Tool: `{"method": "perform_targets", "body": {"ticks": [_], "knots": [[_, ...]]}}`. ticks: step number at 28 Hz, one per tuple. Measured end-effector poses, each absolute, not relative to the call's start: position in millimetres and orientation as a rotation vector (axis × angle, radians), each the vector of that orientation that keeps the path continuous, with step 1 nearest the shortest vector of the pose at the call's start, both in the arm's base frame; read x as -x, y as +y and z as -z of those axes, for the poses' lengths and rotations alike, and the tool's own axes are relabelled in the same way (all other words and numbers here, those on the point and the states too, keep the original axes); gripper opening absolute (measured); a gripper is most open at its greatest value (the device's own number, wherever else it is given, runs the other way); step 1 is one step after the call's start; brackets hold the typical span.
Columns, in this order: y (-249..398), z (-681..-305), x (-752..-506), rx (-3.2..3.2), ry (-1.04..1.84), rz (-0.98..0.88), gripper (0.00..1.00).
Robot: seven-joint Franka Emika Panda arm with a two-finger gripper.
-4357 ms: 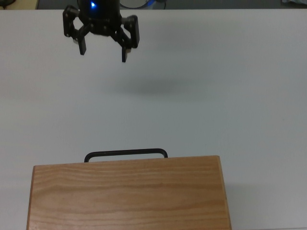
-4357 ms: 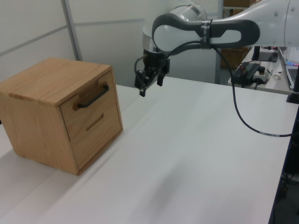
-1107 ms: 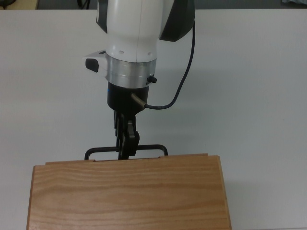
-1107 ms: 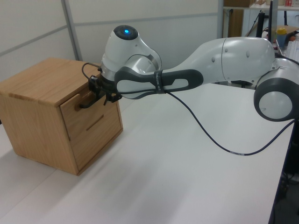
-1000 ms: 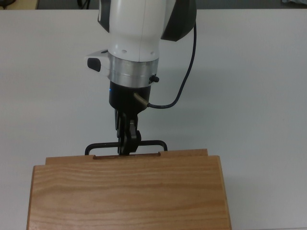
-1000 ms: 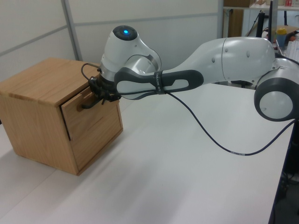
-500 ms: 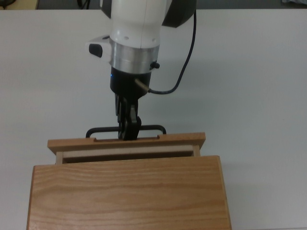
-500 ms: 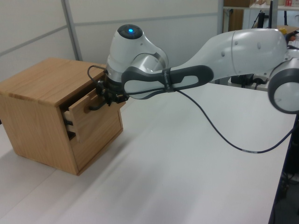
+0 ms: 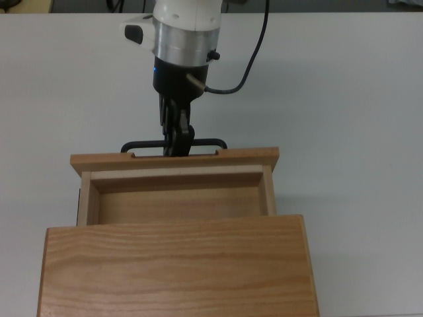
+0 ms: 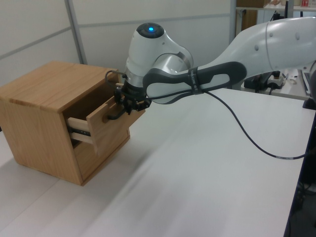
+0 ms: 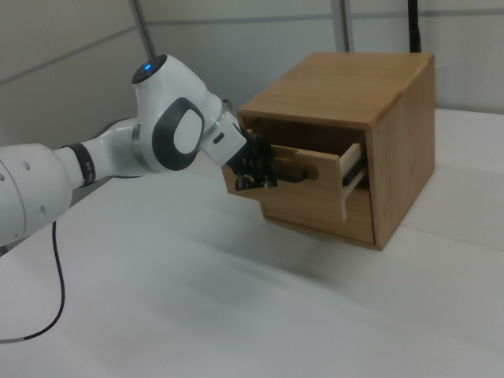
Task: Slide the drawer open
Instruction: 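Pull the gripped handle outward, sliding the upper drawer out of the cabinet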
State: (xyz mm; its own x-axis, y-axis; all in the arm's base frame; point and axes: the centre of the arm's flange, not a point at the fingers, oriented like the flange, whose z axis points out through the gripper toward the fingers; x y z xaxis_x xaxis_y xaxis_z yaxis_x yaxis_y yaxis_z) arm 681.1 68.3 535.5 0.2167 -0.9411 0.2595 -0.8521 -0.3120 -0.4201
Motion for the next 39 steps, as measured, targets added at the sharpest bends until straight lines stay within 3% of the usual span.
{"method": "perform_targets", "body": {"ticks": [39], "knots": [[70.0, -543.9, -579.3, 2.344, 1.744, 0.602, 0.07]]}}
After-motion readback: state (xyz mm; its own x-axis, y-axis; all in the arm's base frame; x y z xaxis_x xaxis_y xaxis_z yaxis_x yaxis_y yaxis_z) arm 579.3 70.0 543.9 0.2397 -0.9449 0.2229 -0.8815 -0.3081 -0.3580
